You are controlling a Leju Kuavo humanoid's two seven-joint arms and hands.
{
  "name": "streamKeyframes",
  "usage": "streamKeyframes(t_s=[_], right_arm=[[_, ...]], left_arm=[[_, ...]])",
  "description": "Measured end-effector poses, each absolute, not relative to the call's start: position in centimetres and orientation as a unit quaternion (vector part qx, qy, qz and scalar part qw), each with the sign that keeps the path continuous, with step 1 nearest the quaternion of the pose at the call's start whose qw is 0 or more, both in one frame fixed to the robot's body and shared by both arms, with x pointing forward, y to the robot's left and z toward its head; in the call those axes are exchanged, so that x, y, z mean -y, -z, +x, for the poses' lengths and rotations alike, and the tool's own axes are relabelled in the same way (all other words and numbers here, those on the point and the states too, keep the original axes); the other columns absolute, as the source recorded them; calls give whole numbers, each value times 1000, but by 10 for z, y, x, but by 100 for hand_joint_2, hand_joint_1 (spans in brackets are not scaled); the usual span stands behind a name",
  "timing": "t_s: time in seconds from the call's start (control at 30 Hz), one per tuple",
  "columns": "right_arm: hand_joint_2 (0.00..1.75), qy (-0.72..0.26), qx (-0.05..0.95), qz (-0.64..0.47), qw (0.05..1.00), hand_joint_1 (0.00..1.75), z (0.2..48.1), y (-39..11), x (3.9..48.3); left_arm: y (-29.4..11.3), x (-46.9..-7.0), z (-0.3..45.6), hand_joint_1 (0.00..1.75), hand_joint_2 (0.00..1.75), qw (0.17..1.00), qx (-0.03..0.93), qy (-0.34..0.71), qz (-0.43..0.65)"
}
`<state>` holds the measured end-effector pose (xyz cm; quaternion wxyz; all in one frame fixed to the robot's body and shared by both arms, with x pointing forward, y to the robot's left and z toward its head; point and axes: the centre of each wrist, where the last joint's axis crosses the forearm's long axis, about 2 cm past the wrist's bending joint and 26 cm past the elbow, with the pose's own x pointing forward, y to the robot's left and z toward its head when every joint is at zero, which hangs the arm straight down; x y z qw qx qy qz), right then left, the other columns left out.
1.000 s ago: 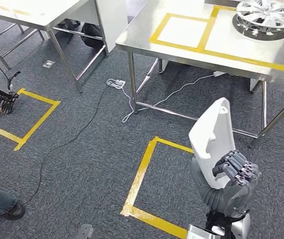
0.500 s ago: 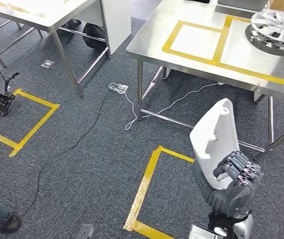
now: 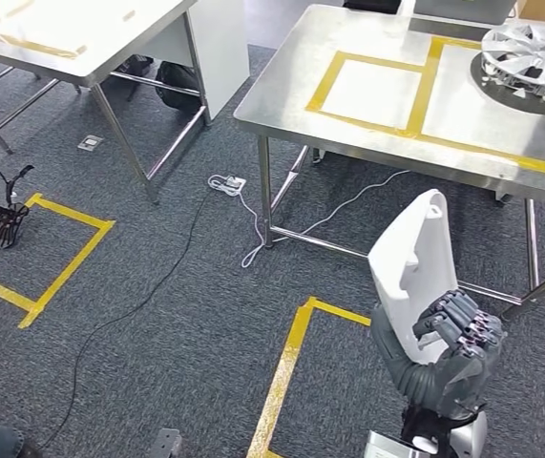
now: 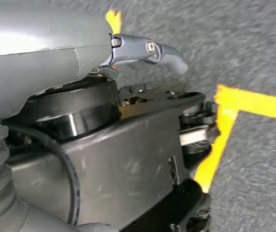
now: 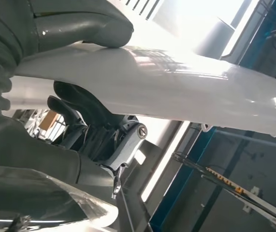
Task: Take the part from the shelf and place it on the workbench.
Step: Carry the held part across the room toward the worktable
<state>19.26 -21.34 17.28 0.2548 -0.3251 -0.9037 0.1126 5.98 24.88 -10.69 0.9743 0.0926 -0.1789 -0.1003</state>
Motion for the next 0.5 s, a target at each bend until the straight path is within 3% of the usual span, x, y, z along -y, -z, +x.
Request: streamKeyframes(t_s=[0.5], right_arm=[[175,-112,904,-325,253,175,192,-173,214]], left_arm=[[107,-250,58,0,175,974,178,101,93]])
